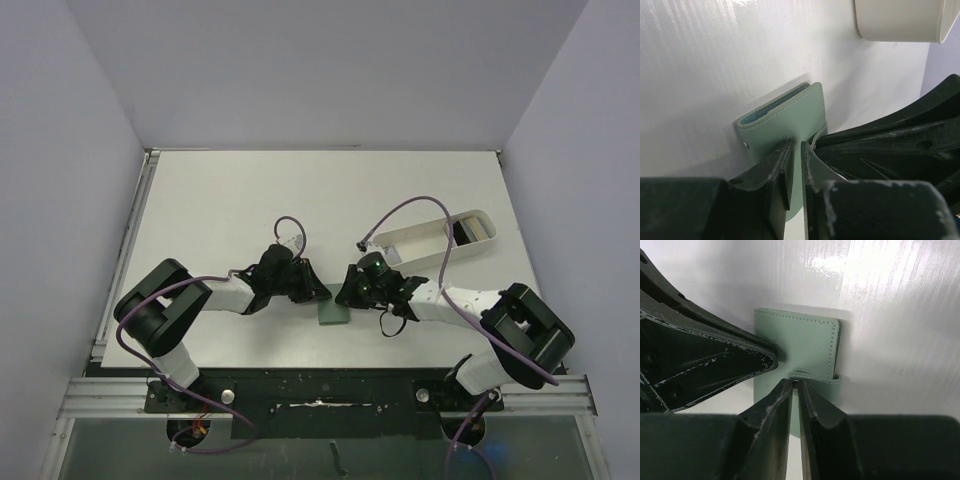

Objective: Put the credit cards into the card holder
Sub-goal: Close the card holder at the center of the board.

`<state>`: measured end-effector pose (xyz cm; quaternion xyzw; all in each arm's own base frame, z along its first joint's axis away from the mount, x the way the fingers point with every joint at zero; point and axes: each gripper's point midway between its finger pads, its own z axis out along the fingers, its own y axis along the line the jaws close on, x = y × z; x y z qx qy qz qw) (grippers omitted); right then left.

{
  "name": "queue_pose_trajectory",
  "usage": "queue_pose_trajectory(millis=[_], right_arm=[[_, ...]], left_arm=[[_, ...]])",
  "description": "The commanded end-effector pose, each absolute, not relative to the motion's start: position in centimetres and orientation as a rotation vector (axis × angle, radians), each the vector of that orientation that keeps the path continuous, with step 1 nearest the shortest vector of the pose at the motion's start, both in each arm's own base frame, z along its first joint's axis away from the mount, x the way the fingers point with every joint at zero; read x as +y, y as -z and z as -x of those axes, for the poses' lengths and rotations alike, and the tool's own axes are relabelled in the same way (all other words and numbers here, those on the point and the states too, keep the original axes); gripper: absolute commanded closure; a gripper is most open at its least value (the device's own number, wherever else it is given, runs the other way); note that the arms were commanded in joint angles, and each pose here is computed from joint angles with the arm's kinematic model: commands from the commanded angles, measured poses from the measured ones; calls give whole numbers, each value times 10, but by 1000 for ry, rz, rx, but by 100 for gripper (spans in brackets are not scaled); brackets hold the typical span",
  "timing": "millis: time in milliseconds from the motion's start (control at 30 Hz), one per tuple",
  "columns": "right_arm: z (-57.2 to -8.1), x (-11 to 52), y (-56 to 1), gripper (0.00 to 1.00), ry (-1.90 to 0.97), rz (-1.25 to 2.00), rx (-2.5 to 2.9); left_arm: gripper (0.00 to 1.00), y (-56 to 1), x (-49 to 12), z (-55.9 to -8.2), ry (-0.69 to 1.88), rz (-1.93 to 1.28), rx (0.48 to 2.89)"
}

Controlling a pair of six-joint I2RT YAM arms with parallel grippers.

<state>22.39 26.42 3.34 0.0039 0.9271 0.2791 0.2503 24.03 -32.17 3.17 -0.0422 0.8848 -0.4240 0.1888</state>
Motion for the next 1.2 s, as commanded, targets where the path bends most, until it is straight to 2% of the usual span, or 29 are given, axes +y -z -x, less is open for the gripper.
queue_pose_trajectory(millis=[0, 533, 733, 900, 1033, 1100, 1167], right_arm=[[-226, 259, -24, 87, -630, 30, 2557], [-202, 243, 14, 92, -324, 136, 2732], [-211, 252, -1, 91, -328, 171, 2684], [-237, 261, -50, 82, -360, 162, 2545], [-250, 259, -103, 68, -399, 136, 2400], [-252, 253, -127, 57, -412, 109, 2336], [-253, 245, -151, 41, -431, 79, 2264]], left_arm=[[88, -18, -318, -228, 1168, 110, 2540], [88, -20, -320, -227, 1195, 116, 2528], [87, -28, -319, -229, 1203, 126, 2509], [74, -49, -303, -247, 1121, 156, 2457], [62, -87, -287, -262, 1057, 158, 2369], [54, -111, -280, -266, 1027, 140, 2325], [45, -139, -274, -269, 1003, 116, 2276]])
